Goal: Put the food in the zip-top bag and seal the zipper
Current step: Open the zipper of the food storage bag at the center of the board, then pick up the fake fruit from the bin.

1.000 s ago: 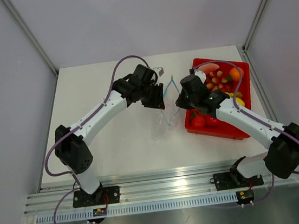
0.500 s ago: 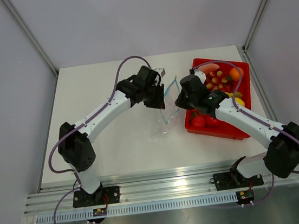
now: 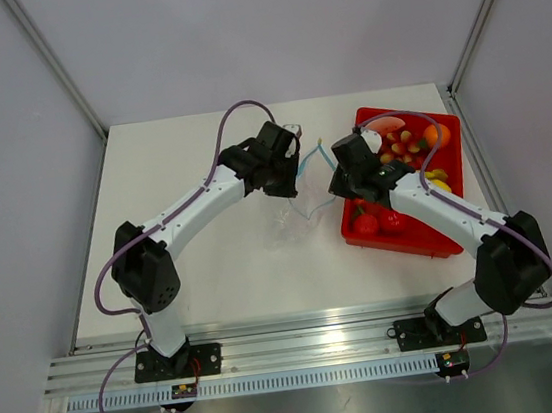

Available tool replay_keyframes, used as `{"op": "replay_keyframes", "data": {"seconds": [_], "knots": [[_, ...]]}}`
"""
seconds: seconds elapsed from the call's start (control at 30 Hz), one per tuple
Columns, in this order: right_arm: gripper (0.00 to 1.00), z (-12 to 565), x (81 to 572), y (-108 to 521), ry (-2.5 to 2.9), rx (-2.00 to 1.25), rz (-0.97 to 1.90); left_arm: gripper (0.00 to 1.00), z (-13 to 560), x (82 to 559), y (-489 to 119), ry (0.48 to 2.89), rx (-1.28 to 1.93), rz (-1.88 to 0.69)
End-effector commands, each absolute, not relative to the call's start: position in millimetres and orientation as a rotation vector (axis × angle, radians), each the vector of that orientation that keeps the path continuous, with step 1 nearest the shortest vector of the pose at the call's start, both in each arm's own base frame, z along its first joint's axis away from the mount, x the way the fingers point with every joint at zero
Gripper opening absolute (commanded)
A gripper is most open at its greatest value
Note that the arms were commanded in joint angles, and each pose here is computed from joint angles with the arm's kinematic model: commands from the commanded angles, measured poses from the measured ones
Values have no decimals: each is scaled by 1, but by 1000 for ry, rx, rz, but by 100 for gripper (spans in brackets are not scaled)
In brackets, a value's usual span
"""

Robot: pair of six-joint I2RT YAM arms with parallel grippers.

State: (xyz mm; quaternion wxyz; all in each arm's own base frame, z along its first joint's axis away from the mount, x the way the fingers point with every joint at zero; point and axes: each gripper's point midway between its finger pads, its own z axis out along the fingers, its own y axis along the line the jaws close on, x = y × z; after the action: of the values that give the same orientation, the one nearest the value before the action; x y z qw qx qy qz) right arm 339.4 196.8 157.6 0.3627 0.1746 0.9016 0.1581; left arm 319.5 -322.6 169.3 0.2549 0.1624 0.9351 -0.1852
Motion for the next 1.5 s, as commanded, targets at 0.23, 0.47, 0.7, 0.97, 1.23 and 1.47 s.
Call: {"op": "replay_keyframes", "data": {"seconds": [0.23, 0.47, 0.7, 0.97, 1.23, 1.47], "knots": [[7, 140, 366, 189, 2332, 427, 269, 0, 207, 348, -316, 2425, 308, -423], [58, 170, 349, 190, 2292, 397, 374, 0, 198, 346, -328, 2454, 341, -479], [74, 206, 325, 160, 2210, 434, 337, 0, 194, 347, -331, 2457, 341, -466], [78, 177, 294, 110, 2221, 631, 251, 0, 185, 352, -327, 2469, 308, -388], [79, 126, 280, 96, 2359, 670, 207, 0, 192, 352, -329, 2463, 345, -359], [81, 87, 283, 120, 2493, 600, 281, 0, 188, 348, -334, 2468, 367, -373]]}}
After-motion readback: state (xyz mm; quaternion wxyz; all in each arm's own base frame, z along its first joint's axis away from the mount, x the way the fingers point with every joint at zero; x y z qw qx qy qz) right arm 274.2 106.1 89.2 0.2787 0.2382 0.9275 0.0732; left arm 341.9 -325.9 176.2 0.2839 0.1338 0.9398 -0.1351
